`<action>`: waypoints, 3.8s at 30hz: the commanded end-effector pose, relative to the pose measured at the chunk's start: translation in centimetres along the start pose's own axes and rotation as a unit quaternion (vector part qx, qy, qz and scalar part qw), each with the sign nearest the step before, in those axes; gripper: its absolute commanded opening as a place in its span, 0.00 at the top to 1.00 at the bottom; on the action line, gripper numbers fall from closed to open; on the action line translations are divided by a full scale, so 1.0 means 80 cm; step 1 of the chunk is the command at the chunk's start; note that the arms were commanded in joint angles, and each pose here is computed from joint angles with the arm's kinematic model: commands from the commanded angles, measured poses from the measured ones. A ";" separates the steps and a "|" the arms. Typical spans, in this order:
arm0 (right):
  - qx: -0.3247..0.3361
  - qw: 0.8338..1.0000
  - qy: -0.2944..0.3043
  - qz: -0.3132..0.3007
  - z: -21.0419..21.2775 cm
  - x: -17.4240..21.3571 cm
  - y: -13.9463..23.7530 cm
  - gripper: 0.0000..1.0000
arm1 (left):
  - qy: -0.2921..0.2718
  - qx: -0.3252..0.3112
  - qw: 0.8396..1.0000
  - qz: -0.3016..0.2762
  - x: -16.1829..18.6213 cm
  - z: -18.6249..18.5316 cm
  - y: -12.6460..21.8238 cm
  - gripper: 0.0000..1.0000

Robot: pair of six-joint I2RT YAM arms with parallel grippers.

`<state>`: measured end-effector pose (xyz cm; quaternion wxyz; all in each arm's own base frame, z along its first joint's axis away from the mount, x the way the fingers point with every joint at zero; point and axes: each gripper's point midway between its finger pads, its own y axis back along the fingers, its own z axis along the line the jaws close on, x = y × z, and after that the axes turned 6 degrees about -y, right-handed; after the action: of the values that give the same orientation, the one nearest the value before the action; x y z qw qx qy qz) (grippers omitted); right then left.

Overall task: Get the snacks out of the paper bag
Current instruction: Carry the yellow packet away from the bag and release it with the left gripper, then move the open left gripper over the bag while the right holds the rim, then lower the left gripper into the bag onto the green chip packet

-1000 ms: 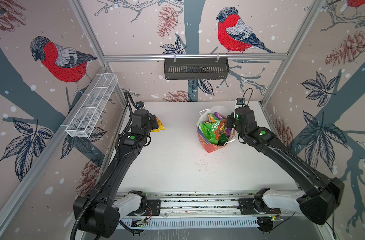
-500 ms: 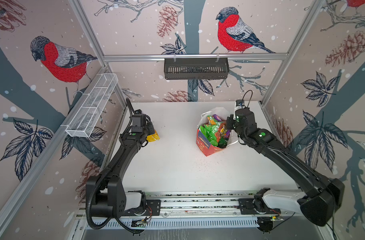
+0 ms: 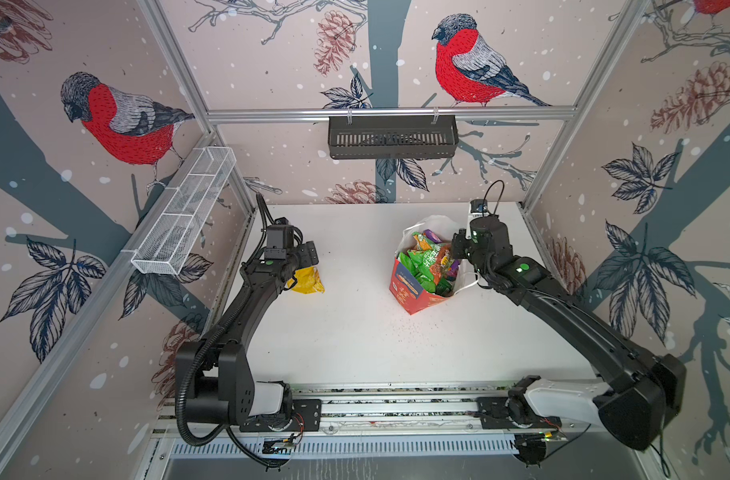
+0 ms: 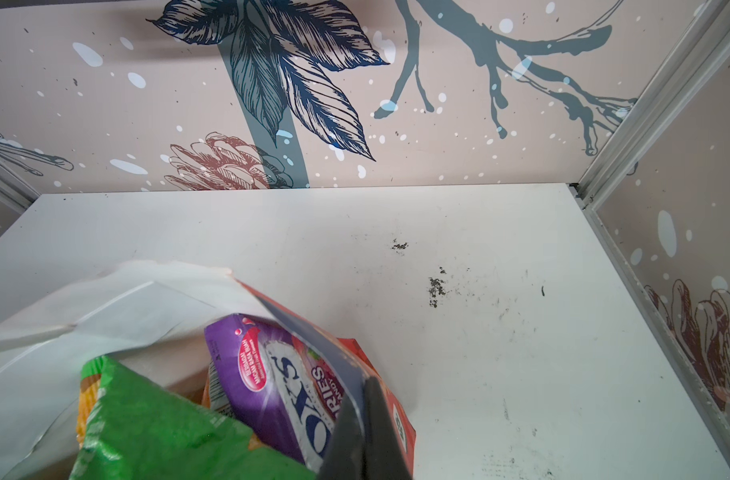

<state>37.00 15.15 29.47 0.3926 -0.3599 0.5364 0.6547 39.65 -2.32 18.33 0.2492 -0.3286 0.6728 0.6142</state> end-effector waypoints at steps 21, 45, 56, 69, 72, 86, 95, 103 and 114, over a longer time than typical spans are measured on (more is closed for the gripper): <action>-0.034 0.999 -0.030 -0.016 0.022 -0.027 -0.001 1.00 | -0.054 0.251 0.954 -0.155 -0.035 -0.145 0.174 0.04; -0.074 0.996 -0.040 -0.020 0.021 -0.031 0.016 1.00 | -0.081 0.457 0.876 -0.133 0.012 -0.381 0.272 0.12; -0.110 0.990 -0.085 -0.019 0.017 -0.028 0.007 1.00 | -0.086 0.463 0.877 -0.100 0.013 -0.427 0.272 0.18; -0.131 0.986 -0.093 -0.036 0.017 -0.040 0.027 1.00 | -0.111 0.431 0.893 -0.070 0.026 -0.451 0.230 0.23; -0.131 0.986 -0.093 -0.037 0.016 -0.040 0.029 1.00 | -0.119 0.399 0.907 -0.064 0.028 -0.448 0.211 0.23; -0.165 0.981 -0.094 -0.035 0.029 -0.038 0.035 1.00 | -0.144 0.325 0.933 -0.050 0.041 -0.437 0.167 0.30; -0.169 0.980 -0.094 -0.044 0.027 -0.042 0.045 1.00 | -0.146 0.305 0.940 -0.048 0.046 -0.434 0.150 0.38; -0.183 0.978 -0.092 -0.040 0.033 -0.039 0.046 1.00 | -0.144 0.314 0.937 -0.044 0.052 -0.439 0.148 0.41; -0.192 0.976 -0.093 -0.036 0.038 -0.036 0.045 1.00 | -0.145 0.307 0.940 -0.046 0.053 -0.435 0.143 0.59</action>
<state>34.37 16.56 31.03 0.3639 -0.3526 0.3978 0.7648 30.41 -37.44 27.19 0.4615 -0.1683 0.7757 0.3962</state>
